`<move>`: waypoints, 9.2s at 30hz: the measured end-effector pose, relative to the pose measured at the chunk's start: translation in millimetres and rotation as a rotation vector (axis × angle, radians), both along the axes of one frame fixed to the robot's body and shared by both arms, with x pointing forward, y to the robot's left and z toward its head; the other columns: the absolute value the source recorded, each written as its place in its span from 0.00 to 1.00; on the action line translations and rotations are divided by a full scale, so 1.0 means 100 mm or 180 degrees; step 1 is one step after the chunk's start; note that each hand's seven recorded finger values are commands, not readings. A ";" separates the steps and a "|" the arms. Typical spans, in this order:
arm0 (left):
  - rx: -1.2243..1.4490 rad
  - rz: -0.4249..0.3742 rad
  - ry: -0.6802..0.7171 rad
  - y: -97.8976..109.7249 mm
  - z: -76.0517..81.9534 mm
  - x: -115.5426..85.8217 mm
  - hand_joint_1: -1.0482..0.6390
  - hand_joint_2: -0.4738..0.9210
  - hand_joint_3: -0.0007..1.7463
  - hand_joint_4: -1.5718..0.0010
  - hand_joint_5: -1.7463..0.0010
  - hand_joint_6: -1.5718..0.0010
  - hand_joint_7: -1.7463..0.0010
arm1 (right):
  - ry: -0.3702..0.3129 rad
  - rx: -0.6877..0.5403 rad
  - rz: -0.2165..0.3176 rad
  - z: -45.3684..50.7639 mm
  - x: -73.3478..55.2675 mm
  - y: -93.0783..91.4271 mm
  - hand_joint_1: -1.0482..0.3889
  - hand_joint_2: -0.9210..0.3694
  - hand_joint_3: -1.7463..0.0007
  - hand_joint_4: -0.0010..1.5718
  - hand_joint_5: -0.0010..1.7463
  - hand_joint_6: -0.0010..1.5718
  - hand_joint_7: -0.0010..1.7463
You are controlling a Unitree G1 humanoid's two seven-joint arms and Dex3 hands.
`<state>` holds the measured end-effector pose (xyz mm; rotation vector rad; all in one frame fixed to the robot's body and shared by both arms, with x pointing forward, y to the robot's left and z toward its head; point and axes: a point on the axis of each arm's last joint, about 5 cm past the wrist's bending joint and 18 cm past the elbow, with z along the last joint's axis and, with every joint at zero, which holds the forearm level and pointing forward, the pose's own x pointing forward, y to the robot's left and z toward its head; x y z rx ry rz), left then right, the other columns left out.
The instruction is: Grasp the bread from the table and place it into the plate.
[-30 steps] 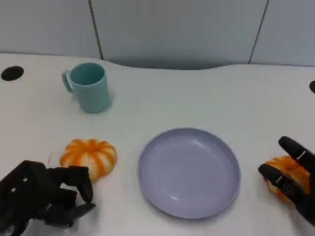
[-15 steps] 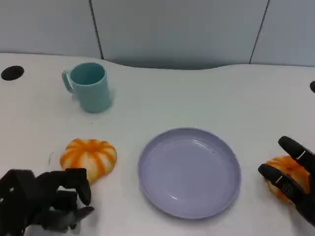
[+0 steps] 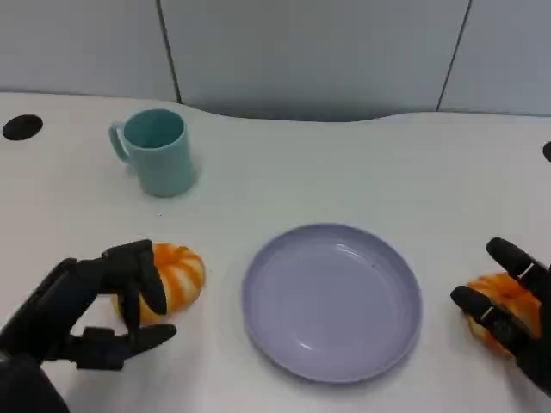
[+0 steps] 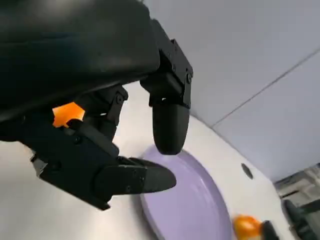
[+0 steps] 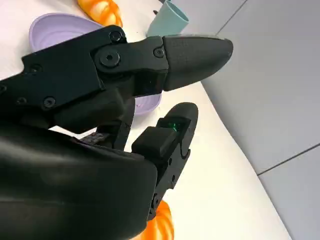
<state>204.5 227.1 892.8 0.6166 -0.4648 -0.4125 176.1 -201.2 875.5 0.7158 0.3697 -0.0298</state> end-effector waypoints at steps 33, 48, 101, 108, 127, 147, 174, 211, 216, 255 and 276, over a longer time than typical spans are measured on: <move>0.3380 -0.0434 0.0302 -0.35 0.55 0.74 0.20 0.91 0.00 1.00 1.00 0.98 0.99 | -0.0013 0.0024 -0.0027 0.050 0.01 0.10 0.50 0.00 0.84 0.35 0.52 0.44 0.22; 0.3846 -0.0447 0.0919 -0.62 0.17 1.06 0.09 0.95 0.02 1.00 1.00 0.96 0.99 | -0.0033 0.0062 -0.0005 0.041 -0.01 0.08 0.49 0.00 0.83 0.34 0.52 0.42 0.24; 0.2250 0.0394 0.0961 -0.63 -0.05 1.07 0.51 1.00 0.19 0.56 0.00 0.63 0.00 | -0.0056 0.0058 0.0007 0.087 -0.02 0.03 0.48 0.00 0.82 0.32 0.56 0.38 0.28; 0.1942 0.0277 0.0867 -0.50 0.00 1.04 0.56 0.92 0.21 0.61 0.00 0.70 0.00 | -0.0038 0.0061 0.0003 0.064 -0.01 0.04 0.50 0.00 0.81 0.31 0.56 0.37 0.28; 0.1488 -0.1003 -0.0403 -0.98 0.58 1.16 0.56 0.92 0.24 0.49 0.00 0.64 0.00 | -0.0040 0.0047 -0.0004 0.071 0.02 0.07 0.49 0.00 0.82 0.31 0.57 0.36 0.30; 0.1822 -0.1602 -0.0438 -1.59 0.53 1.12 0.51 0.93 0.24 0.47 0.00 0.64 0.00 | -0.0063 0.0029 -0.0036 0.095 0.00 0.08 0.50 0.00 0.81 0.31 0.55 0.36 0.31; 0.2519 -0.2448 -0.0184 -1.59 0.74 1.18 0.26 1.00 0.01 0.95 0.50 0.77 0.81 | -0.0043 0.0016 -0.0056 0.094 0.00 0.11 0.50 0.00 0.81 0.31 0.51 0.40 0.28; 0.1488 -0.2196 0.0187 -0.88 1.05 1.32 0.16 1.00 0.07 1.00 0.87 0.89 0.99 | -0.0044 0.0055 -0.0080 0.095 0.00 0.08 0.49 0.00 0.83 0.35 0.51 0.42 0.20; 0.0952 -0.2000 0.0687 -0.51 0.82 1.26 0.16 1.00 0.07 0.99 0.88 0.90 1.00 | -0.0041 0.0055 -0.0076 0.097 0.00 0.08 0.49 0.00 0.82 0.34 0.51 0.42 0.21; -0.0337 0.0225 0.2756 0.04 -0.27 0.13 0.38 0.95 0.04 0.48 0.00 0.59 0.00 | -0.0035 0.0008 -0.0080 0.100 -0.01 0.08 0.50 0.00 0.83 0.33 0.53 0.41 0.23; -0.0024 0.0529 0.2657 -0.17 -0.24 0.18 0.39 0.96 0.03 0.49 0.00 0.58 0.00 | -0.0017 -0.0011 -0.0111 0.088 -0.01 0.06 0.49 0.00 0.83 0.35 0.51 0.41 0.23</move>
